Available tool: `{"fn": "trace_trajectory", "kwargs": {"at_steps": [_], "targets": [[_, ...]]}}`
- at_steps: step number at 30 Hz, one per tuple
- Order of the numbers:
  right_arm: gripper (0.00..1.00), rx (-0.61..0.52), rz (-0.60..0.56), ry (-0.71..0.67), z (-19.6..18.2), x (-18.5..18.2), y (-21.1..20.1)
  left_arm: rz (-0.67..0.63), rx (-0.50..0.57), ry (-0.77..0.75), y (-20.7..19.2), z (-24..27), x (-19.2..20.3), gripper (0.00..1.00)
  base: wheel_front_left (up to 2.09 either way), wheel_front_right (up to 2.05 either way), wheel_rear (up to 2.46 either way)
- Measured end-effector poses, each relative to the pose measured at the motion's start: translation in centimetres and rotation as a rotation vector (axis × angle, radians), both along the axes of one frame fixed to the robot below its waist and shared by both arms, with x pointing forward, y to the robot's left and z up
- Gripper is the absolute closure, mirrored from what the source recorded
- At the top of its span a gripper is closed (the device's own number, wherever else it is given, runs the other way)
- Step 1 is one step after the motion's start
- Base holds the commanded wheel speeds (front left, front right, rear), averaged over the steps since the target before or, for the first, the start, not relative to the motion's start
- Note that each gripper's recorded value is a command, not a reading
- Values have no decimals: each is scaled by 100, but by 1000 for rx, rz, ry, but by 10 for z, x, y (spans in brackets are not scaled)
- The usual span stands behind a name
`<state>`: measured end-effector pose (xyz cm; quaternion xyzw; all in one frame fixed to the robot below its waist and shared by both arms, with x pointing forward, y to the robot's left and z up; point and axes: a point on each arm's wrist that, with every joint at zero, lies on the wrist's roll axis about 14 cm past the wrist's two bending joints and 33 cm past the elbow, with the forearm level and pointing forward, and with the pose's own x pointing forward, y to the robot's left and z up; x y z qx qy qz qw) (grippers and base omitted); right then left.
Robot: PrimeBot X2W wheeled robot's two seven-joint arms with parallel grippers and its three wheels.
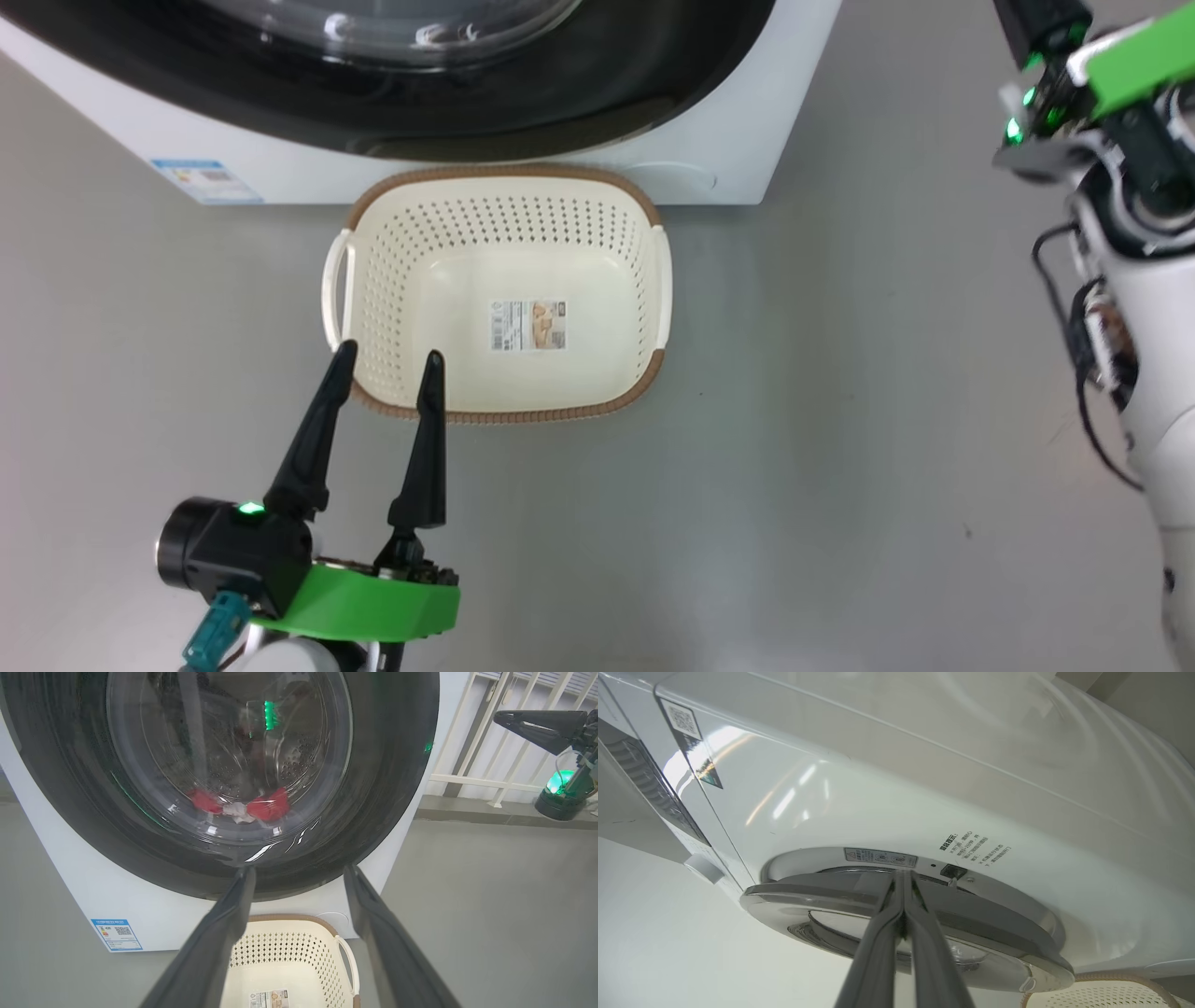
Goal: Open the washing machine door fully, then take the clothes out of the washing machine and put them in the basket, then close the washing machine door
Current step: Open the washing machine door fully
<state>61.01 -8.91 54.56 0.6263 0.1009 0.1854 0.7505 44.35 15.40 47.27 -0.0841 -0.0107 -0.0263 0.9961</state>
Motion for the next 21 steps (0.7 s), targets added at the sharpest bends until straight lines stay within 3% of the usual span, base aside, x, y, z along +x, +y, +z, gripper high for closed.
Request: {"fn": "trace_trajectory", "kwargs": {"at_steps": [8,21], "targets": [[100,39,179,57,-9,21,31,-4,8,10,2,-7,8,0,0,0,0],[100,58,332,97,-20,49,71,13,26,53,10,-25,11,0,0,0,0]]}}
